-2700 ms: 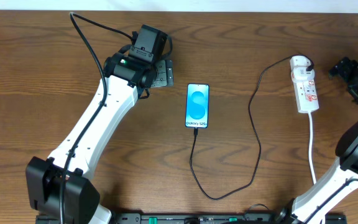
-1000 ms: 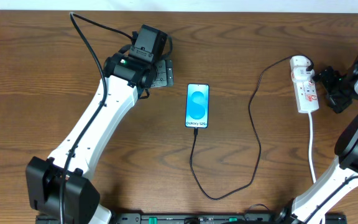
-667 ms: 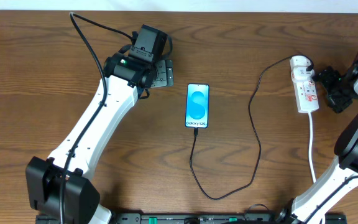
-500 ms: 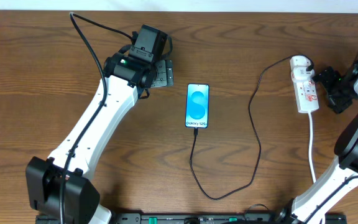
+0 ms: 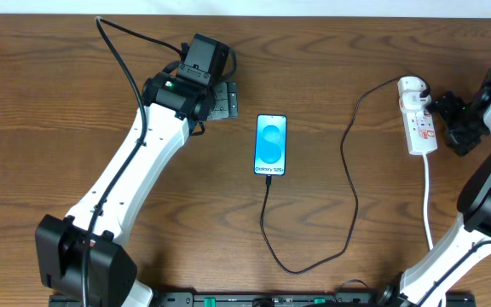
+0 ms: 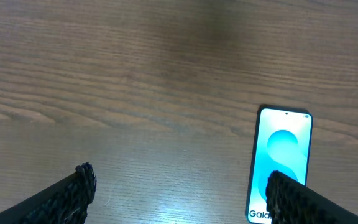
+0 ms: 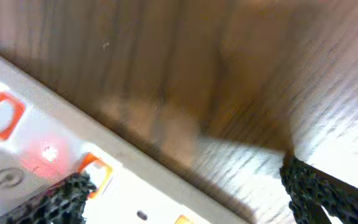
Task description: Plug charger to phone and switch on socket
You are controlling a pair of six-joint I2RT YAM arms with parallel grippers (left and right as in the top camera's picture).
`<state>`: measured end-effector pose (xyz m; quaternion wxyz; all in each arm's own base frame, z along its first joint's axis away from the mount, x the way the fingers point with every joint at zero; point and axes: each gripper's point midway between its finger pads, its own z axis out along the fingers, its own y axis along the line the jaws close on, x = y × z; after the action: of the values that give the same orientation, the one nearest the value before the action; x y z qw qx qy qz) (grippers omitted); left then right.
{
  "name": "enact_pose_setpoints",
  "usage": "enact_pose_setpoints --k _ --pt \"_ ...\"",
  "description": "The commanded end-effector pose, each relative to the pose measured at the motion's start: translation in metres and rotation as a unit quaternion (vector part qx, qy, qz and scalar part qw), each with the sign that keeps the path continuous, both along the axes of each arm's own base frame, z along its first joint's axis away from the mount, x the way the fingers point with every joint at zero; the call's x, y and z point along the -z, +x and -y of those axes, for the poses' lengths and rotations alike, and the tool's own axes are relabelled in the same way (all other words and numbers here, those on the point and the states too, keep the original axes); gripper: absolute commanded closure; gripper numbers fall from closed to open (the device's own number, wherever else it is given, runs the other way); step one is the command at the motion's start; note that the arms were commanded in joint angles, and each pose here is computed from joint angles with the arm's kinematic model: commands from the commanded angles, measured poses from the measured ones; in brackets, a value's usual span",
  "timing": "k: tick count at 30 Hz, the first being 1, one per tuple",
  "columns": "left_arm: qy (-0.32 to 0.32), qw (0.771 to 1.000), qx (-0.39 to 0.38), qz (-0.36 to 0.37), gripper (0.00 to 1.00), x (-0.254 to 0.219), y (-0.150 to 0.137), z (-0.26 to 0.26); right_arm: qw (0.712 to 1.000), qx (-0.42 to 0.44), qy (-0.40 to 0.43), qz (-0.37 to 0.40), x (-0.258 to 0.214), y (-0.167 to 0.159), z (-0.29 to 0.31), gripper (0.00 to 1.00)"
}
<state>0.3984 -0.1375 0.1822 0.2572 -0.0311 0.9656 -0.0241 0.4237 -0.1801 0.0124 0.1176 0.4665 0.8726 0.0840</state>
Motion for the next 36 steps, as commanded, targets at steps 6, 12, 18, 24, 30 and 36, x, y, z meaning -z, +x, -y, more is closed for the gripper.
enact_pose_setpoints --k 6,12,18,24,30,36 --pt "0.007 1.0 -0.008 0.003 0.11 -0.001 0.002 -0.004 0.998 -0.032 0.029 -0.05 0.029 -0.014 -0.03 0.01" --pt "0.007 1.0 -0.008 0.003 0.11 -0.001 0.002 -0.004 0.996 -0.021 0.074 -0.046 0.014 -0.024 -0.033 0.02" --pt "0.007 1.0 -0.008 0.003 0.11 -0.001 0.002 -0.004 0.995 0.002 0.08 -0.057 -0.015 -0.047 -0.024 0.01" --pt "0.007 1.0 -0.008 0.003 0.11 -0.001 0.002 -0.004 0.997 0.013 0.058 -0.051 -0.066 -0.07 -0.021 0.01" --pt "0.007 1.0 -0.008 0.003 0.11 -0.001 0.002 -0.004 1.0 -0.004 0.006 -0.007 -0.112 -0.1 -0.039 0.01" --pt "0.007 1.0 -0.008 0.003 0.11 -0.001 0.002 -0.004 0.994 -0.034 -0.025 0.102 -0.129 -0.131 -0.081 0.01"
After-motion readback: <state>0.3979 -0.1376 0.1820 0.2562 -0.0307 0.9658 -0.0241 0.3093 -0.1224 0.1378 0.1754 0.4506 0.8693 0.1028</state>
